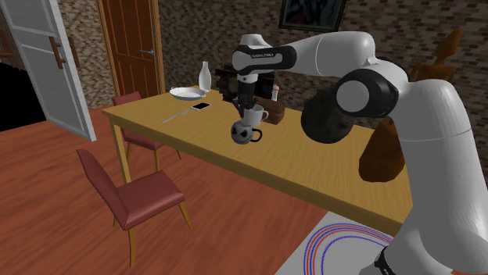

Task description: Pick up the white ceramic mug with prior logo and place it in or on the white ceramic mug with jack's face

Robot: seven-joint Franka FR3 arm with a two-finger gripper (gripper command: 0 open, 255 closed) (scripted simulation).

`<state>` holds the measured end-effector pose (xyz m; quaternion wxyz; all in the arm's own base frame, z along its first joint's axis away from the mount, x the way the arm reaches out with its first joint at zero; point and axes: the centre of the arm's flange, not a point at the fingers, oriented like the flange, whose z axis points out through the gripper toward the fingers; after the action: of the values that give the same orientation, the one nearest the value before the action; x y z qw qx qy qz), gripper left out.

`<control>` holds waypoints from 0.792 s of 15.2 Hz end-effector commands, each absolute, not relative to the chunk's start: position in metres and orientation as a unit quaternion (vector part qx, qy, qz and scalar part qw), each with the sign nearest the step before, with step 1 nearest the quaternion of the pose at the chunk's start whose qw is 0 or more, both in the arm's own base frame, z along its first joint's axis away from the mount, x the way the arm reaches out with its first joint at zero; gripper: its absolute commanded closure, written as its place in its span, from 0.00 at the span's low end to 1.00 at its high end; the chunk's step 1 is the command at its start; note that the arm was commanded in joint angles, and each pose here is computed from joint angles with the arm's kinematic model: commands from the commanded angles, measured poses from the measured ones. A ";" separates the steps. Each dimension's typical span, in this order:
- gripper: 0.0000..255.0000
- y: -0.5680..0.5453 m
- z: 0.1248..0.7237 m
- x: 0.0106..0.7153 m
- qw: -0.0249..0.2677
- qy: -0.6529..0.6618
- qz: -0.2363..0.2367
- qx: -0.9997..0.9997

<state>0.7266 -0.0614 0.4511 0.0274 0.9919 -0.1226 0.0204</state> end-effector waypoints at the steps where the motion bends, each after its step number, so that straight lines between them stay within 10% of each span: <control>1: 1.00 -0.062 0.440 0.727 0.027 -0.122 0.021 0.992; 10: 1.00 -0.062 0.438 0.727 0.027 -0.122 0.021 0.992; 11: 0.00 -0.062 0.438 0.726 0.027 -0.122 0.021 0.992; 12: 0.00 -0.062 0.438 0.727 0.027 -0.122 0.021 0.992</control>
<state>0.7265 -0.0617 0.4378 0.0273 0.9919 -0.1224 0.0209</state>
